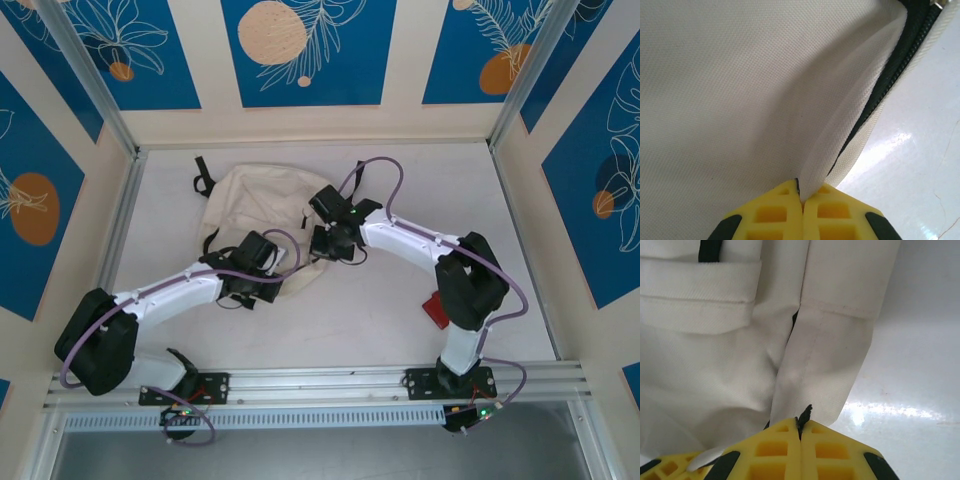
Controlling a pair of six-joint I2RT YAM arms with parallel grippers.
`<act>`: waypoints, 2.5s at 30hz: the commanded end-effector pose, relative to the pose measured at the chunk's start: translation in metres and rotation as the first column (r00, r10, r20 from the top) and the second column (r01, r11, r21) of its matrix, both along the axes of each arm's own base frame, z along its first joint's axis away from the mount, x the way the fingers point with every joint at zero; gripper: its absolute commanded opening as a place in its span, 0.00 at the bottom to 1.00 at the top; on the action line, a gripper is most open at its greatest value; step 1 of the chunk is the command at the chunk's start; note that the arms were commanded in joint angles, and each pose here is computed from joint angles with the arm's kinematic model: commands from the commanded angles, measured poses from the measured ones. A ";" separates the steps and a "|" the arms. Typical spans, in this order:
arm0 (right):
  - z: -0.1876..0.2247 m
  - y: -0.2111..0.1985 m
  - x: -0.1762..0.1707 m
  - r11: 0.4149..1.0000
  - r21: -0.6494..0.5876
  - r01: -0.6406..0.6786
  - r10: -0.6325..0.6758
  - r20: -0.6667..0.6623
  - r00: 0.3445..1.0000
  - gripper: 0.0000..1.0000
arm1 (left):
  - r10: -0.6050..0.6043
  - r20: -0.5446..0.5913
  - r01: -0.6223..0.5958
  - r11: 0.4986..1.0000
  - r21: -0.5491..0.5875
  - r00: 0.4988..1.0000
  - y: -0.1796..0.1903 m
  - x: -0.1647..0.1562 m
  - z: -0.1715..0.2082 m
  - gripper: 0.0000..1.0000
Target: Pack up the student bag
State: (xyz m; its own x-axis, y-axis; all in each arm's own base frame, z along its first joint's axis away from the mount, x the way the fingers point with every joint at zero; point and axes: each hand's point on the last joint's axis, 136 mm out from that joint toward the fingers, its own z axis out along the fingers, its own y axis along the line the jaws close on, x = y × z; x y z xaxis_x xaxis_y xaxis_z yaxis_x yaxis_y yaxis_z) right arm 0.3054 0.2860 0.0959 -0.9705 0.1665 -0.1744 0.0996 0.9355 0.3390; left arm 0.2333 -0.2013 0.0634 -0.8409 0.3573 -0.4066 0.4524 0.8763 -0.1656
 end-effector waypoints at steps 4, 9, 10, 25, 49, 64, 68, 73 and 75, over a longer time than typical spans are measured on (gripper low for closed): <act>-0.006 -0.046 0.038 0.981 -0.153 0.119 -0.113 0.043 0.993 0.00 | 0.048 -0.079 -0.037 0.990 0.139 0.996 0.033 -0.022 -0.013 0.00; -0.003 -0.056 0.054 0.972 -0.174 0.158 -0.148 0.074 0.986 0.00 | 0.040 -0.082 -0.030 0.993 0.115 0.996 0.030 -0.024 -0.008 0.00; 0.000 -0.056 0.058 0.973 -0.166 0.161 -0.148 0.088 0.985 0.00 | 0.038 -0.083 -0.029 0.994 0.109 0.996 0.029 -0.025 -0.007 0.00; 0.089 0.034 0.007 0.879 0.405 -0.252 0.190 0.187 0.964 0.00 | -0.043 0.011 0.044 0.993 -0.112 0.999 -0.012 -0.010 0.043 0.39; 0.022 -0.010 0.017 0.953 0.301 -0.039 0.033 0.026 0.999 0.00 | -0.098 0.091 0.108 0.987 -0.115 0.991 -0.040 0.027 0.030 0.15; -0.017 -0.036 0.080 0.989 0.103 0.107 -0.112 0.046 0.993 0.00 | -0.116 -0.045 0.113 0.992 -0.064 0.992 -0.017 -0.014 0.005 0.00; -0.010 -0.046 0.092 0.988 0.046 0.149 -0.152 0.078 0.985 0.00 | -0.117 -0.058 0.113 0.991 -0.065 0.991 -0.014 -0.019 0.003 0.00; 0.003 -0.054 0.102 0.985 -0.005 0.171 -0.169 0.126 0.978 0.00 | -0.124 -0.064 0.119 0.990 -0.080 0.990 -0.018 -0.019 0.003 0.00; 0.005 -0.055 0.104 0.986 -0.016 0.167 -0.164 0.130 0.978 0.00 | -0.128 -0.062 0.123 0.989 -0.082 0.990 -0.019 -0.019 0.004 0.00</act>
